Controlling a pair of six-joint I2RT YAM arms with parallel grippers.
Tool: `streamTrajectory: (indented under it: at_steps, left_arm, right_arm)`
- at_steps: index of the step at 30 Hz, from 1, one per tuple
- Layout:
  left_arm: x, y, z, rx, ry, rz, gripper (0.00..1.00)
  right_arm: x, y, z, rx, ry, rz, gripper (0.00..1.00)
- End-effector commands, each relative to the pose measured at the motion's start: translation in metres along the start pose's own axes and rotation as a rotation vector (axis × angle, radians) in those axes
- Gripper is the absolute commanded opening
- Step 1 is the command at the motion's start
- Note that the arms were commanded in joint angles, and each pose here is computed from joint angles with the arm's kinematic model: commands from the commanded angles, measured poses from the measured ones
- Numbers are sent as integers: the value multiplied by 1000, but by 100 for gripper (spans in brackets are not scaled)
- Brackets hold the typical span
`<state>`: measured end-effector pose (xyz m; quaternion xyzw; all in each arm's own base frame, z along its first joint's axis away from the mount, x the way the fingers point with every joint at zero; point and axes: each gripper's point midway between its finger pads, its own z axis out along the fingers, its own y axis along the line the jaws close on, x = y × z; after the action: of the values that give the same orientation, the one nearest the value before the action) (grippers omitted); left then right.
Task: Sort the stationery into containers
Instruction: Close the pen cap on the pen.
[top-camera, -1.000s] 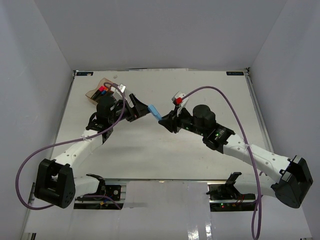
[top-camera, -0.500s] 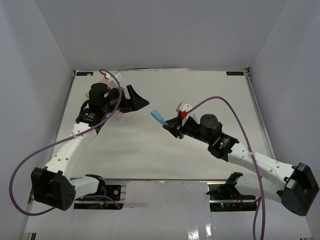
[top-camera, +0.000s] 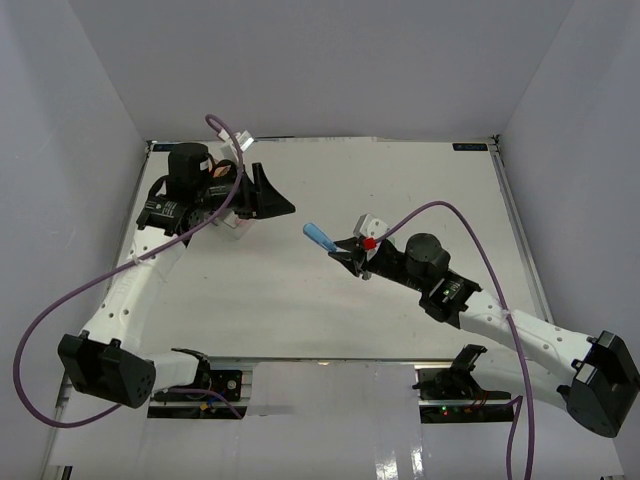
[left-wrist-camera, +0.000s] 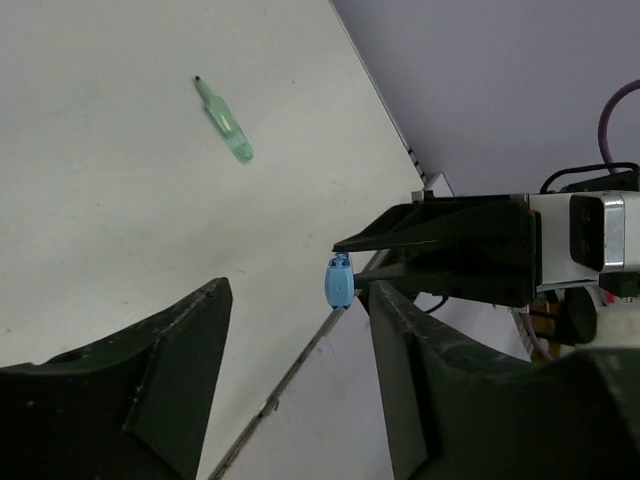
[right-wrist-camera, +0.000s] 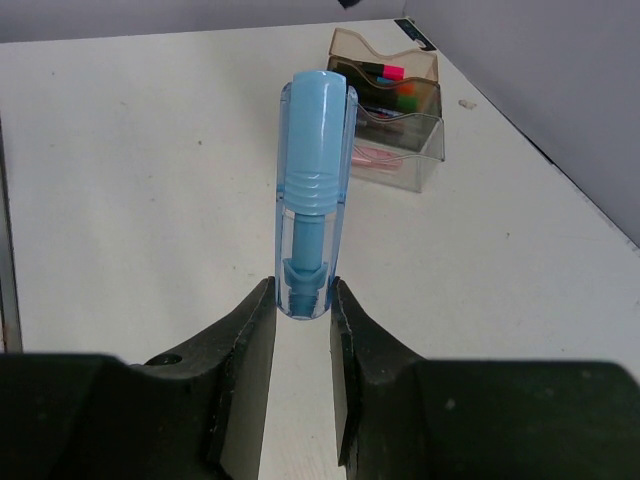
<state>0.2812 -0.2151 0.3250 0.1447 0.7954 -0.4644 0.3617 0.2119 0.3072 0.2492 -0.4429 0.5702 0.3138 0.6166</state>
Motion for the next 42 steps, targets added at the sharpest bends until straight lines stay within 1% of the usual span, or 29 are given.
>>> streamTrajectory:
  at_steps: [1,5,11,16,20,23,24,31,36,42]
  left_arm:
    - [16,-15,-1,109,97,-52,66]
    - [16,-13,5,101,108,-62,63]
    - [22,-13,19,91,136,-54,63]
    - [22,-14,20,84,133,-32,63]
    - [25,-6,21,59,135,-21,62]
    - [25,0,22,28,125,-3,58]
    - [25,2,22,16,121,3,55]
    - [26,3,22,22,123,26,44]
    - [28,2,20,22,123,29,41]
    - [32,5,19,8,129,23,40]
  right_arm:
    - [-28,0,1,-18,-93,-74,12]
    - [-30,0,5,-32,-90,-94,12]
    - [-32,-1,14,-48,-81,-111,12]
    - [-28,-2,22,-57,-64,-120,12]
    - [-31,-4,27,-59,-68,-123,11]
    - [-32,-5,31,-60,-68,-123,11]
    - [-31,-5,32,-61,-67,-124,11]
    - [-35,-7,37,-63,-75,-126,11]
    - [-37,-9,39,-52,-80,-130,11]
    - [-40,-11,41,-48,-85,-135,10]
